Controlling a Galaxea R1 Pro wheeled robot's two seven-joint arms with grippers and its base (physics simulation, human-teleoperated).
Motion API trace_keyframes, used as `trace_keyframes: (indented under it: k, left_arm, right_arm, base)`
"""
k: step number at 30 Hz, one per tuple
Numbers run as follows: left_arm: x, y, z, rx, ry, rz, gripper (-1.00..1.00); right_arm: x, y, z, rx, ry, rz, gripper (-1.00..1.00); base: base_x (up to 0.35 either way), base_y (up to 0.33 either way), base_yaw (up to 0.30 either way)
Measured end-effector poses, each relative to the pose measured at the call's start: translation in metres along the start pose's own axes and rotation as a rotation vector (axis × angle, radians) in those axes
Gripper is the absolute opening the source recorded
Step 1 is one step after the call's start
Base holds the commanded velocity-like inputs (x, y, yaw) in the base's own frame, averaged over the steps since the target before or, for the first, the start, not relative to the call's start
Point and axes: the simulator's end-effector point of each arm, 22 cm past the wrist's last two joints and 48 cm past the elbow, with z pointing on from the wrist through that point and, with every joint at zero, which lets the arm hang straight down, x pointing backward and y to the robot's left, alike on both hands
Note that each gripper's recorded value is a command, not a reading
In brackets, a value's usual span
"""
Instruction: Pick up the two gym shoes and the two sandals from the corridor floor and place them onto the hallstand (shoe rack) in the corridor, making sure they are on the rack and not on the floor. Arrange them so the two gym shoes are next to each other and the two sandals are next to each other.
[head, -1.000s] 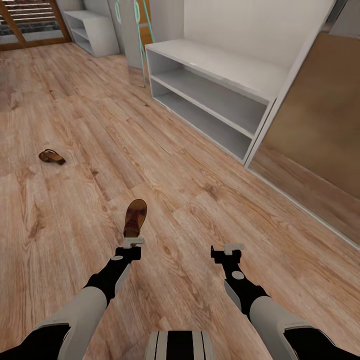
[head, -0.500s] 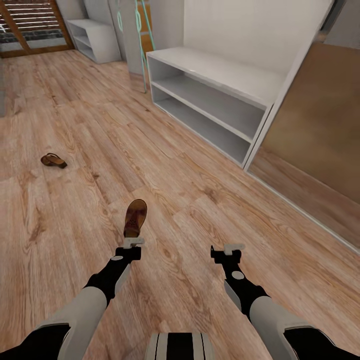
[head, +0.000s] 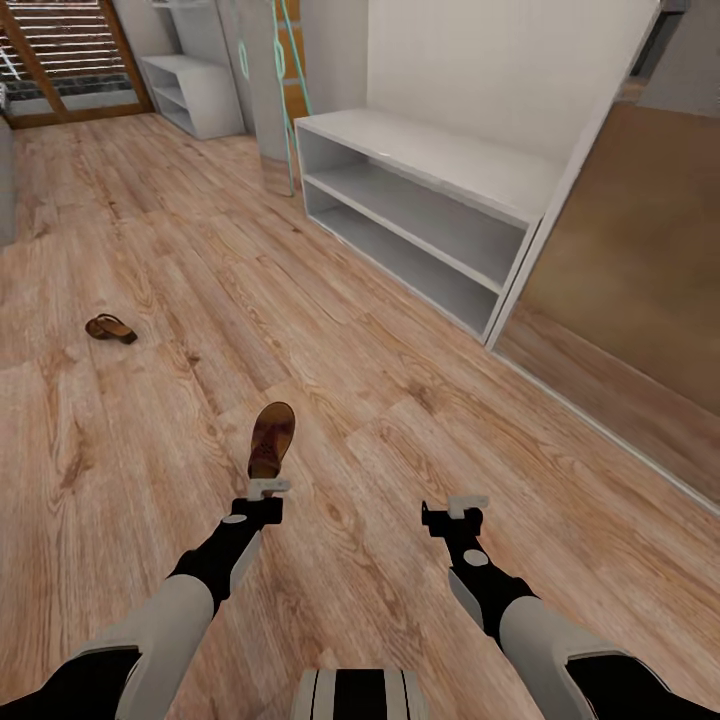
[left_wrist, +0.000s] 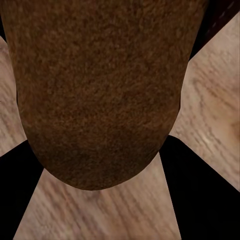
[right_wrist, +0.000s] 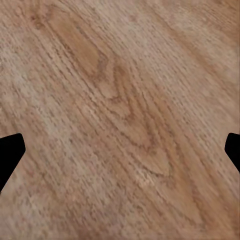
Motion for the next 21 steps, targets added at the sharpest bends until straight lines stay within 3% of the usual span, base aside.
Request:
trace_keyframes:
  k: [21]
  left_arm:
    - [-0.02, 0.001, -0.011, -0.001, -0.035, -0.003, -1.0]
  right_arm:
    - [-0.022, -0.002, -0.006, 0.002, -0.035, 0.002, 1.0]
  base:
    - [0.0, 0.0, 0.0]
